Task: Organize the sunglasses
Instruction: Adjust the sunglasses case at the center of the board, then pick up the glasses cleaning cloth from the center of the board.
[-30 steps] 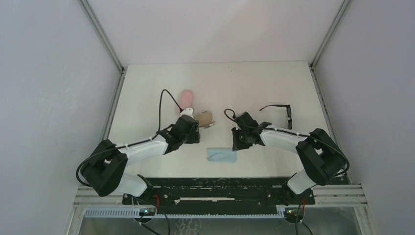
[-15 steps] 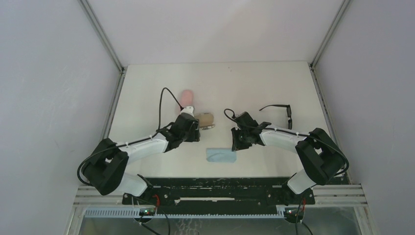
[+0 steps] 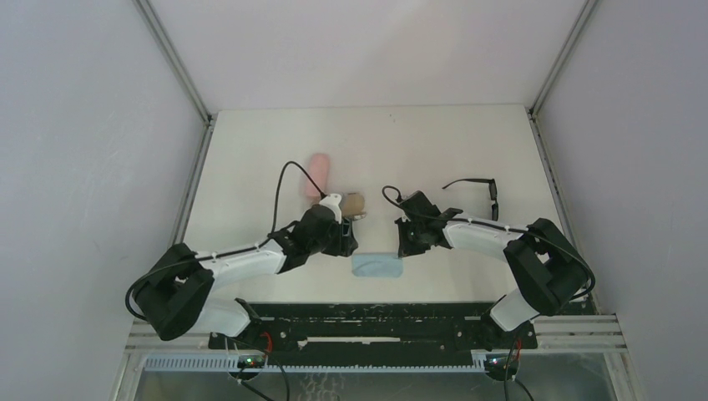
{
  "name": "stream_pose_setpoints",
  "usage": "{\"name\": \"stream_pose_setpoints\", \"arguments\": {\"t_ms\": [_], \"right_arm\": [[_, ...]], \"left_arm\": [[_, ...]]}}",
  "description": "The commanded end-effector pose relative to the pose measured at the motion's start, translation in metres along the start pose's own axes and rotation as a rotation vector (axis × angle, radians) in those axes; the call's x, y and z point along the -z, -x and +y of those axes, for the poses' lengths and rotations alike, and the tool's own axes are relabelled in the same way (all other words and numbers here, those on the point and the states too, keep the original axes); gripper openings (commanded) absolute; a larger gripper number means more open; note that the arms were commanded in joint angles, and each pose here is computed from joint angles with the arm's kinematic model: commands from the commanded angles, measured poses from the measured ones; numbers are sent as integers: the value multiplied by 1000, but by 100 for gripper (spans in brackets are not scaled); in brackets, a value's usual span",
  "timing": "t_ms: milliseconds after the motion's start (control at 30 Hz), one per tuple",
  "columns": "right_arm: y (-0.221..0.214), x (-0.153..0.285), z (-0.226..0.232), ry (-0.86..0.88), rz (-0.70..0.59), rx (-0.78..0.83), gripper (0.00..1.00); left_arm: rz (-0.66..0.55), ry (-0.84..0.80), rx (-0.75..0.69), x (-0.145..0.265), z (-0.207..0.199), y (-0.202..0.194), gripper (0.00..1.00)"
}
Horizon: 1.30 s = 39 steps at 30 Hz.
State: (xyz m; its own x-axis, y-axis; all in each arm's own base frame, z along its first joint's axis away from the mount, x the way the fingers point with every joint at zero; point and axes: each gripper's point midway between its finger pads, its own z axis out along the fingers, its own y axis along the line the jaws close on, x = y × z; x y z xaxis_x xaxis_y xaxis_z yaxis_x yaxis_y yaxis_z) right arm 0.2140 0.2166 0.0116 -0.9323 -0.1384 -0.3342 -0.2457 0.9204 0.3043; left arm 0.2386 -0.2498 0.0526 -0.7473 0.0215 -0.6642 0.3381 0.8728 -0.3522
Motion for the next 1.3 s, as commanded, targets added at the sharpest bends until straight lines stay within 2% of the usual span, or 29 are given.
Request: {"name": "stream_pose_setpoints", "arguments": {"t_ms": [0,233,400,600,833,1067,1200,1267], "right_arm": [[3,0,-3,-13,-11,-4,0],[2,1,-4,-16,-9,1,0],[2,1,-4,-20,-9,2,0],[2,1,-4,-17,-10,2,0],[3,0,-5,-20,-11,2,0],[3,1,-5,-20,-14,1,0],[4,2,-4,-21,-22,4,0],[6,3,-5,-26,-31,4,4]], "left_arm": [[-14,-64,34,-4,-15,-1,59],[20,-69,13,-11,-26,-8,56],[68,-24,-22,-15,-24,-21,50],[97,36,-68,-17,-20,-30,48],[126,60,-106,-20,-21,-38,39],[134,56,-106,-21,-21,-42,21],[128,45,-107,-20,-23,-41,6],[127,45,-109,-20,-23,-41,3]]}}
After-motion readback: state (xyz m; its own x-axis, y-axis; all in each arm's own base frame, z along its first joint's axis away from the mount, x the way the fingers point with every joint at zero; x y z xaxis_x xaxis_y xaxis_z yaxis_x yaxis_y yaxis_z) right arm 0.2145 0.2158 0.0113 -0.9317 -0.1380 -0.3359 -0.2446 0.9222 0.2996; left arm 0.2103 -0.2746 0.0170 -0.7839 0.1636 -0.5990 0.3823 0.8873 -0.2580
